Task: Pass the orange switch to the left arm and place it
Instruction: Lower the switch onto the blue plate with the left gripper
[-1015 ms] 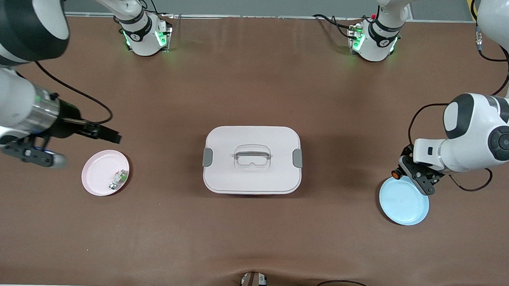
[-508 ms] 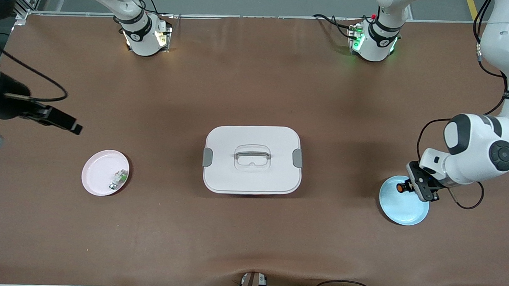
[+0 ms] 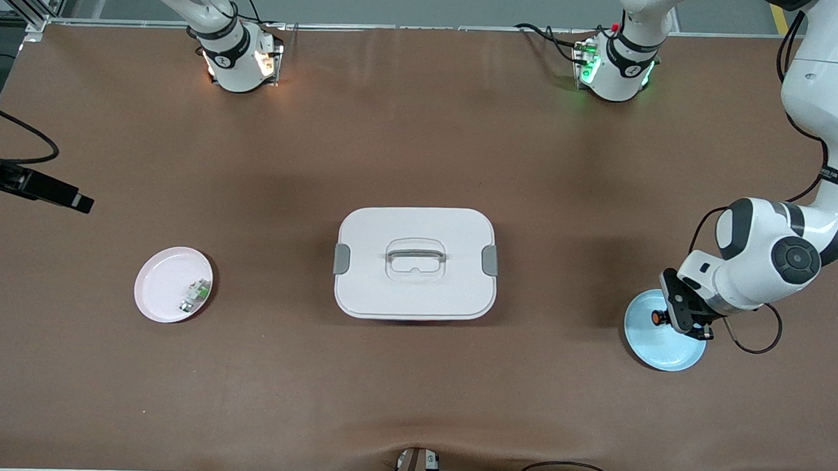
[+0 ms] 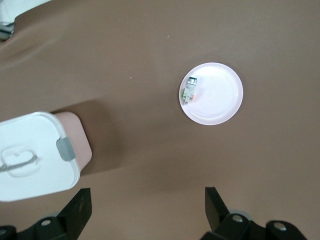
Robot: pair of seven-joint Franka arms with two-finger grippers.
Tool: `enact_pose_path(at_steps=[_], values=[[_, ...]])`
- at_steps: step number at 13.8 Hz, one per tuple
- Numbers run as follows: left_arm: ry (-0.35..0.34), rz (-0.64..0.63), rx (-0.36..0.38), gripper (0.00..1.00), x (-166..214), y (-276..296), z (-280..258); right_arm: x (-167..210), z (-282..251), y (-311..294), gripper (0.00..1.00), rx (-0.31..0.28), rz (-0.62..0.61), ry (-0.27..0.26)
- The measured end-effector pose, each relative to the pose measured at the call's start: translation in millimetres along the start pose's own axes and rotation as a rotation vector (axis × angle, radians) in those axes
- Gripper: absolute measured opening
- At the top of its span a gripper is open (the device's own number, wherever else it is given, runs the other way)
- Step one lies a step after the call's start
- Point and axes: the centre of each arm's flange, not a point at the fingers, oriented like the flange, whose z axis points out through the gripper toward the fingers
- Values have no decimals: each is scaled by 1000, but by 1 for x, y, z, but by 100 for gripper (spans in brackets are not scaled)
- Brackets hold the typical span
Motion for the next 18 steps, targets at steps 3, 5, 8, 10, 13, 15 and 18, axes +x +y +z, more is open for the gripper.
enact_pose_path(at_steps=[3,5,8,10,13,15,18], values=[[13,42,4,34,0,0,14,5,-6,32,100,7,-112,5],[20,57,6,34,-1,-2,21,8,-11,60,100,14,-120,10],[21,61,7,34,-5,-4,23,3,-6,63,100,-36,-134,-42],[18,63,6,34,-8,-4,24,-8,3,41,100,-59,-170,-113],[12,67,3,34,-13,-3,26,-15,0,31,100,-92,-186,-120],[12,67,3,34,-13,-3,27,-20,-4,22,100,-135,-213,-101],[16,67,-1,34,-13,-2,31,-24,-3,18,100,-148,-275,-34]])
